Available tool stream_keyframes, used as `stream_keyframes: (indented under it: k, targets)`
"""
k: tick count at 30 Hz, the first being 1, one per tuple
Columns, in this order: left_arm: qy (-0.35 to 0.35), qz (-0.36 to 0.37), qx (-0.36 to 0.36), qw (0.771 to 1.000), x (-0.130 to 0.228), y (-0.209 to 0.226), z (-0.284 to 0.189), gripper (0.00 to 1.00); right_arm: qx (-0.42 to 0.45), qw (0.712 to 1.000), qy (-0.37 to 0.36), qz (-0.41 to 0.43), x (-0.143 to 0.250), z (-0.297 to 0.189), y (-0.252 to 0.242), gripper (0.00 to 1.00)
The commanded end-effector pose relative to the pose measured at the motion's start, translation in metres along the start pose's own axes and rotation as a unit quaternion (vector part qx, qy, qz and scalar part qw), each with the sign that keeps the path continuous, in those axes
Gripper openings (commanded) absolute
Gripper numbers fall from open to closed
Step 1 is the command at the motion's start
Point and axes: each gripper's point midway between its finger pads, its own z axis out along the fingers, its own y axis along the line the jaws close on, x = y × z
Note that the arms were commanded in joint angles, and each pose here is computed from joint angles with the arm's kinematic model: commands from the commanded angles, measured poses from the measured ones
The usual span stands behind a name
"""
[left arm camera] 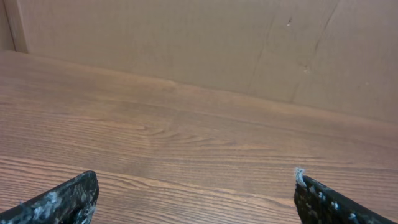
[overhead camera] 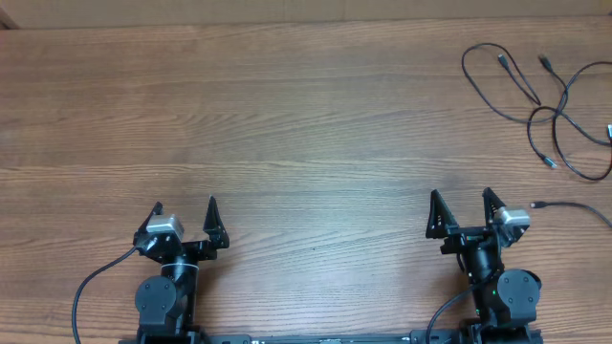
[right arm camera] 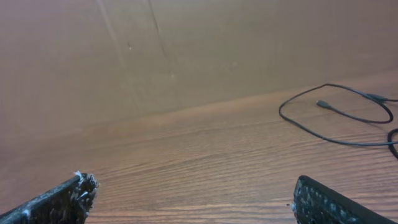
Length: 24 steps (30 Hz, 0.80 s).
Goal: Untangle cables
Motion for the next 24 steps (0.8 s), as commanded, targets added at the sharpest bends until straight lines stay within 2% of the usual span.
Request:
stream_keyframes:
  k: [1, 8, 24]
  targets:
    - [-0.007, 0.009, -0.007, 1.0, -0.0021, 0.0029, -0.0004, 1.0, -0.002, 1.0, -0.001, -0.004, 0.0021, -0.0001, 0.0, 1.0]
    - [-0.007, 0.009, -0.007, 1.0, -0.0021, 0.0029, -0.0004, 1.0, -0.002, 0.997, 0.0, -0.074, 0.0028, -0.0001, -0.0002, 1.0]
    - [-0.007, 0.009, -0.007, 1.0, -0.0021, 0.0029, -0.0004, 1.0, -0.002, 0.997, 0.0, -0.073, 0.0026, -0.0001, -0.0002, 1.0]
